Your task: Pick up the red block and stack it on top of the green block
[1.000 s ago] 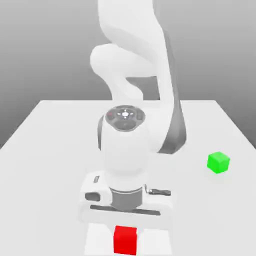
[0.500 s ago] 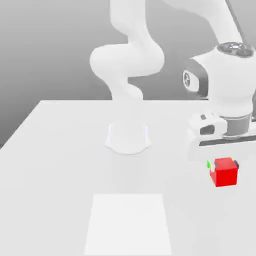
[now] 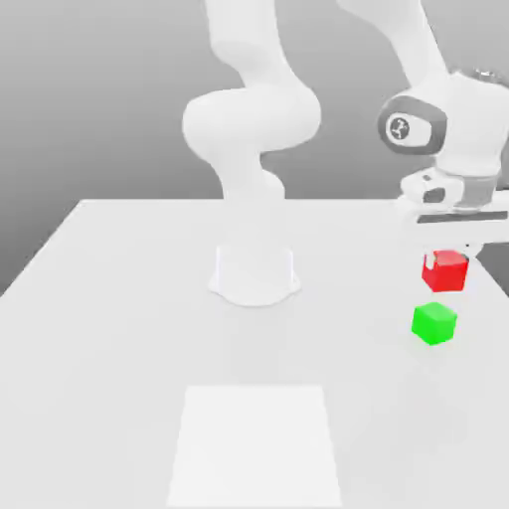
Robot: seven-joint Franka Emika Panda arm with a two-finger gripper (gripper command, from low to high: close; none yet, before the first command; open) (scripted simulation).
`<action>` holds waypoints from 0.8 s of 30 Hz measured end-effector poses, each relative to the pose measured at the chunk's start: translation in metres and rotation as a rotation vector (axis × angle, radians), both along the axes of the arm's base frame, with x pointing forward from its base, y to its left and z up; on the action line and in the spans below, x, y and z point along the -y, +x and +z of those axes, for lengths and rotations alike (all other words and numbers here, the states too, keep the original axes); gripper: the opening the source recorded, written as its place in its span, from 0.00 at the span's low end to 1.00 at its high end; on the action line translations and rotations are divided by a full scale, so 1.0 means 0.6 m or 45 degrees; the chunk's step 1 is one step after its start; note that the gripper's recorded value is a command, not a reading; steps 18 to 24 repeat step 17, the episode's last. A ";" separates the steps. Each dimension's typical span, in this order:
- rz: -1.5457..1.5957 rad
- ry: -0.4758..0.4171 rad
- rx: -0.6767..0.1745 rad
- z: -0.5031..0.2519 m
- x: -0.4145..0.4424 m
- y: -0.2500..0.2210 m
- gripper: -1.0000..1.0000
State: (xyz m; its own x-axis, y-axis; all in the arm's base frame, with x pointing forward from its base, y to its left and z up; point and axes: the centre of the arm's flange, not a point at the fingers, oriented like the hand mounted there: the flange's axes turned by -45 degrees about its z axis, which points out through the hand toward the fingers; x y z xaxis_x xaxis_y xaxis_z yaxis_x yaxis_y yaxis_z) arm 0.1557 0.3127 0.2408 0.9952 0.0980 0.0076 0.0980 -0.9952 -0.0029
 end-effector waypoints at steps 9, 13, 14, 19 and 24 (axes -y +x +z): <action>0.003 -0.001 0.014 -0.042 -0.003 0.002 0.00; -0.001 -0.002 0.011 -0.063 -0.001 0.003 0.00; -0.003 -0.003 0.010 -0.069 -0.001 0.003 0.00; -0.009 -0.003 0.003 -0.085 0.002 0.004 0.00; -0.009 -0.003 0.003 -0.085 0.002 0.004 0.00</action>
